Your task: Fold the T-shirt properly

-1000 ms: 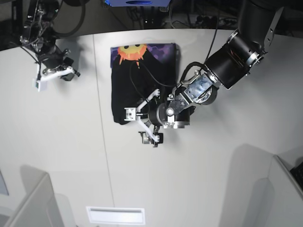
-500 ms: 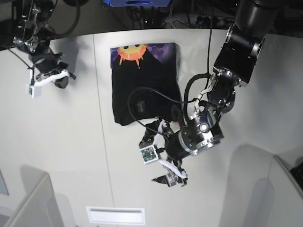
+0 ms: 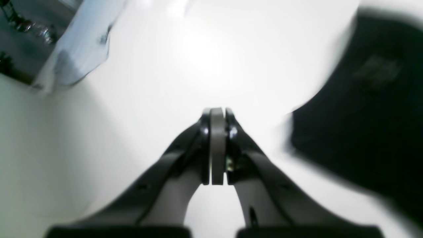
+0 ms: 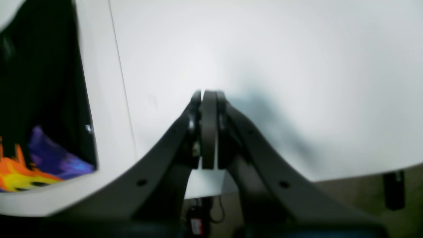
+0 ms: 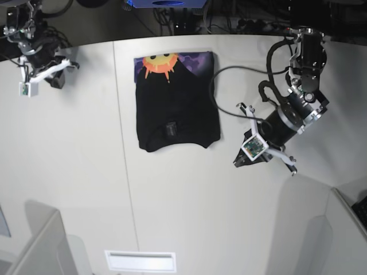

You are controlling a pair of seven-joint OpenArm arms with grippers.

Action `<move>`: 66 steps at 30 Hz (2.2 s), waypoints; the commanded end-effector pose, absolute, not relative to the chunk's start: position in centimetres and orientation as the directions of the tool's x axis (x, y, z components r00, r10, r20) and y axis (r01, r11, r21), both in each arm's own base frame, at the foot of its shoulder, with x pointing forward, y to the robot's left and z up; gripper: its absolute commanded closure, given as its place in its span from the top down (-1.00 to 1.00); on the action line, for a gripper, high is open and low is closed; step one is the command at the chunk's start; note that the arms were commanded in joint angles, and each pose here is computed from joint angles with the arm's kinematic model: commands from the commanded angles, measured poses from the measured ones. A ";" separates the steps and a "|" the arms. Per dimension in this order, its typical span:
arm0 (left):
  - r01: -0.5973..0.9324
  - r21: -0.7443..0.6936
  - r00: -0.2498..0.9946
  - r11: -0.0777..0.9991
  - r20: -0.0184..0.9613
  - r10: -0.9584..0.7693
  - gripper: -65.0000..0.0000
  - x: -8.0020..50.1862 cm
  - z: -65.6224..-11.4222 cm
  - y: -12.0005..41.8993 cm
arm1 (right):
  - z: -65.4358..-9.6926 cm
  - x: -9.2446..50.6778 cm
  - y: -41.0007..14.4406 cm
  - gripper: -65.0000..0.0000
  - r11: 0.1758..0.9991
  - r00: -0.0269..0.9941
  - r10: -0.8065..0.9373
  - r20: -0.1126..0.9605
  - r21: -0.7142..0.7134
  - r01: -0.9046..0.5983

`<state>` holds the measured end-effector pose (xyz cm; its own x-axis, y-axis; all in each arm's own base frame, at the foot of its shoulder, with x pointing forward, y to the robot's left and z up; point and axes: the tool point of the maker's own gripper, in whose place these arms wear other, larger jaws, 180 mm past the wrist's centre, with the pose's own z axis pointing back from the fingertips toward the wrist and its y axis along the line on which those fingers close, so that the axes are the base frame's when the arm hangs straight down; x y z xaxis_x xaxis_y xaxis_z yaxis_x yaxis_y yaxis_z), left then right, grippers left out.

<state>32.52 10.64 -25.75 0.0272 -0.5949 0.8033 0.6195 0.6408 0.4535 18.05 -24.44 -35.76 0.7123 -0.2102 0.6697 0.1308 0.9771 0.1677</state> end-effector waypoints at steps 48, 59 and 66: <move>0.236 -0.299 0.907 0.925 0.408 -0.100 -1.00 -9.5 -54.7 18.8 | -58.9 -15.2 -14.7 -1.00 0.878 0.881 0.439 -0.174 0.289 -0.381; 0.056 -0.288 0.967 0.956 0.253 0.020 -1.00 -8.6 -61.0 21.1 | -63.8 -12.9 -10.8 -1.00 0.919 0.953 0.277 -0.122 0.323 -0.226; 0.184 -0.340 0.975 0.922 0.182 -0.127 -1.00 -8.0 -62.2 19.1 | -64.6 -11.0 -9.6 -1.00 0.937 0.978 0.209 -0.029 0.293 -0.191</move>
